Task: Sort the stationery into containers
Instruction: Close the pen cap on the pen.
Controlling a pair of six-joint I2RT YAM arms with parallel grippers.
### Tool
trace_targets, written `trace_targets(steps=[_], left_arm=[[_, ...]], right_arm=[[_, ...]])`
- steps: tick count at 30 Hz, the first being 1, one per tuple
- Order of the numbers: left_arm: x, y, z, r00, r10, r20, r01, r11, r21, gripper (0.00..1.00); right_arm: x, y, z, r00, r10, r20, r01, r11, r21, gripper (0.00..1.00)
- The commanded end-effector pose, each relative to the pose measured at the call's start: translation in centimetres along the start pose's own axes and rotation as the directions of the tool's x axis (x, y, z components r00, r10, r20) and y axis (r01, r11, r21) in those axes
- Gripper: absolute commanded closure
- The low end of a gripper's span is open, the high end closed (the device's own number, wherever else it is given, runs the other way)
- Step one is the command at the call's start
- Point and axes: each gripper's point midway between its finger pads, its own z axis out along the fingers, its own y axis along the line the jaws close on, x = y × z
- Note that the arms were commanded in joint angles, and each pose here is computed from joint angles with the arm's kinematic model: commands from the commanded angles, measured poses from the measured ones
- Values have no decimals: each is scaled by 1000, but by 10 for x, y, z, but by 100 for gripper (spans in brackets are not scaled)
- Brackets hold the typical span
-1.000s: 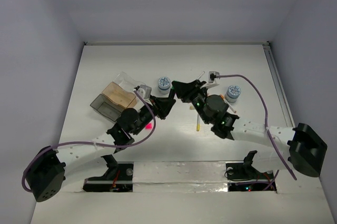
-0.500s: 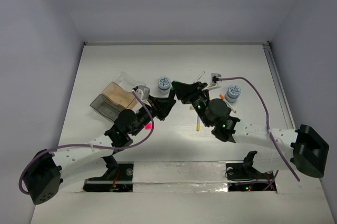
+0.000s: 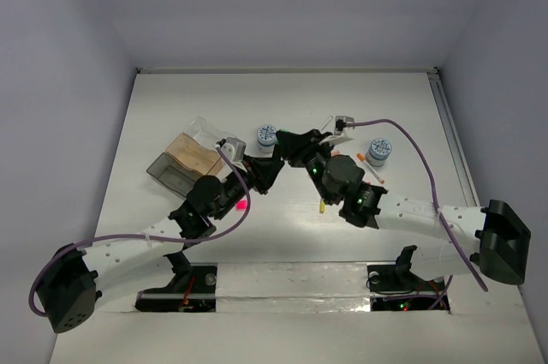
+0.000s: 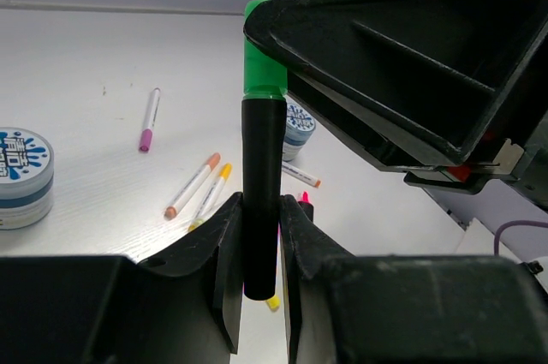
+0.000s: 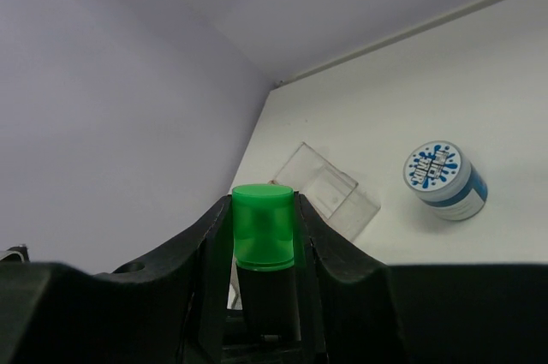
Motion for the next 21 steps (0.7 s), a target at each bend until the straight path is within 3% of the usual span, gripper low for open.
trace_targets(steps=[1, 21], left_arm=[[-81, -9, 6, 966, -2, 259, 9, 1000, -23, 100], [-118, -17, 2, 936, 68, 346, -59, 998, -37, 100]], right_arm=[[43, -2, -11, 985, -108, -134, 113, 993, 30, 100], [82, -12, -28, 952, -193, -240, 201, 979, 11, 100]])
